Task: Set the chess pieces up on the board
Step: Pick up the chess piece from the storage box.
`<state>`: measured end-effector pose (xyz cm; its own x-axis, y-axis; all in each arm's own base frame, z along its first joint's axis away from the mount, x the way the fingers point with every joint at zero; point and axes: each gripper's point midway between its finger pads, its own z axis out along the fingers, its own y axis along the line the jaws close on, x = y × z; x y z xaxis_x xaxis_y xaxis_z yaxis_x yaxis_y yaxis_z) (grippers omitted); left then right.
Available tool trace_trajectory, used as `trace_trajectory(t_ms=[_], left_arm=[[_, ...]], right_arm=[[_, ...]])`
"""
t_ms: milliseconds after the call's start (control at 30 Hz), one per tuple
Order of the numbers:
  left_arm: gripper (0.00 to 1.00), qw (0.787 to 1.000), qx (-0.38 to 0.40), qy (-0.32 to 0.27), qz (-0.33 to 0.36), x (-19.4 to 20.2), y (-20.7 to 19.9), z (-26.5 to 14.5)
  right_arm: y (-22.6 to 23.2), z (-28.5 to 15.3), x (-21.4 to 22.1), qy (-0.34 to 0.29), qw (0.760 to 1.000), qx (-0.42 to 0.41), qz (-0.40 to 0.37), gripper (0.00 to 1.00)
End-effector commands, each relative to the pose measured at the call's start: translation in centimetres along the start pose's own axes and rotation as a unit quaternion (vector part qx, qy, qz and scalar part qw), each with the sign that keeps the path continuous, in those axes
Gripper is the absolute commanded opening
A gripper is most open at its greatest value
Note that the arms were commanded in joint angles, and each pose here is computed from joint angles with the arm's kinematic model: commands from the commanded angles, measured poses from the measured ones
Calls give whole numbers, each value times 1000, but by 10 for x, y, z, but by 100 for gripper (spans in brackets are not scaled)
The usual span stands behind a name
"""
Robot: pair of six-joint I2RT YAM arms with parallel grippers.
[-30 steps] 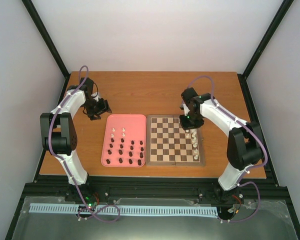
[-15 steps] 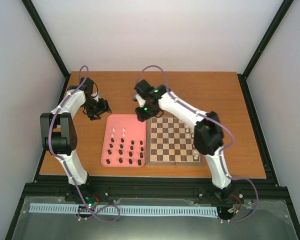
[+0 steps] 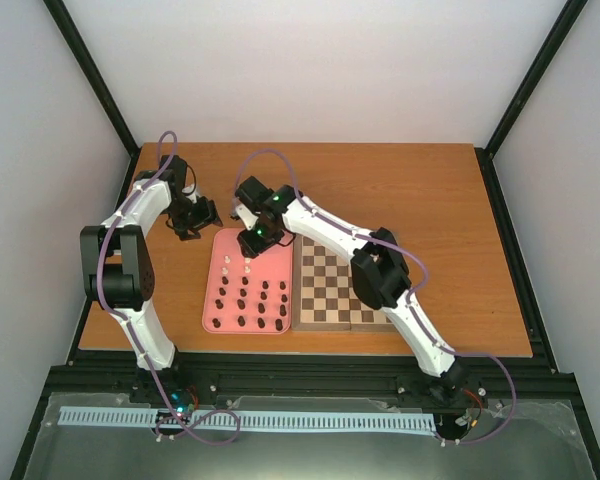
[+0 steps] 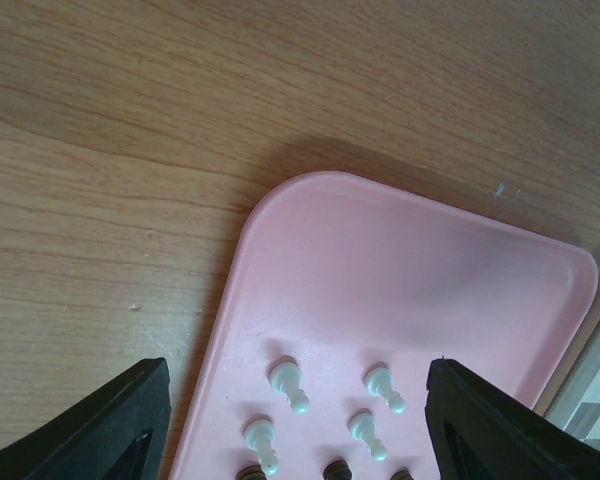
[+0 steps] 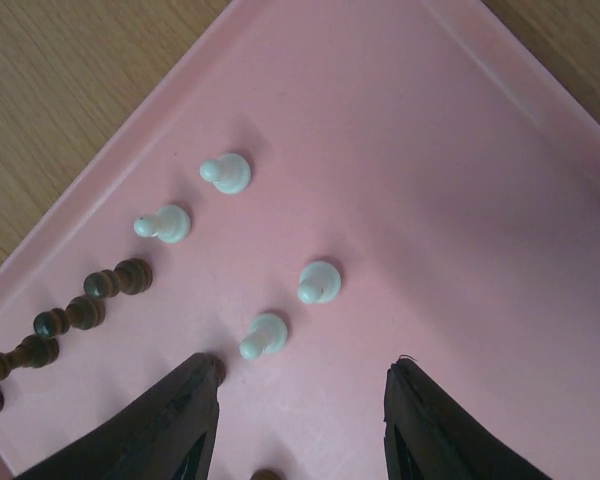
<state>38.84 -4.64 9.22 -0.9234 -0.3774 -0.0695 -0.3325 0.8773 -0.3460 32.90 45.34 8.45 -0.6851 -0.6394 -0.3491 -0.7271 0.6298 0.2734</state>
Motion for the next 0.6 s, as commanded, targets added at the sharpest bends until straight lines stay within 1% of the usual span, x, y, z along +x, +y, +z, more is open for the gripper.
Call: trace_trajectory(t_ms=[0, 167, 300, 400, 567], left_arm=[[79, 1000, 3, -15, 9, -2, -4, -10], [79, 1000, 5, -16, 11, -1, -5, -11], [79, 1000, 7, -18, 10, -1, -6, -12], [79, 1000, 8, -18, 11, -1, -6, -13], [79, 1000, 9, -17, 11, -1, -6, -12]], right_arm=[[8, 16, -6, -6, 1000, -15, -16, 45], [3, 32, -8, -5, 1000, -12, -12, 44], [4, 38, -11, -8, 1000, -18, -12, 42], [3, 41, -12, -8, 1000, -19, -12, 38], [3, 47, -11, -5, 1000, -22, -9, 37]])
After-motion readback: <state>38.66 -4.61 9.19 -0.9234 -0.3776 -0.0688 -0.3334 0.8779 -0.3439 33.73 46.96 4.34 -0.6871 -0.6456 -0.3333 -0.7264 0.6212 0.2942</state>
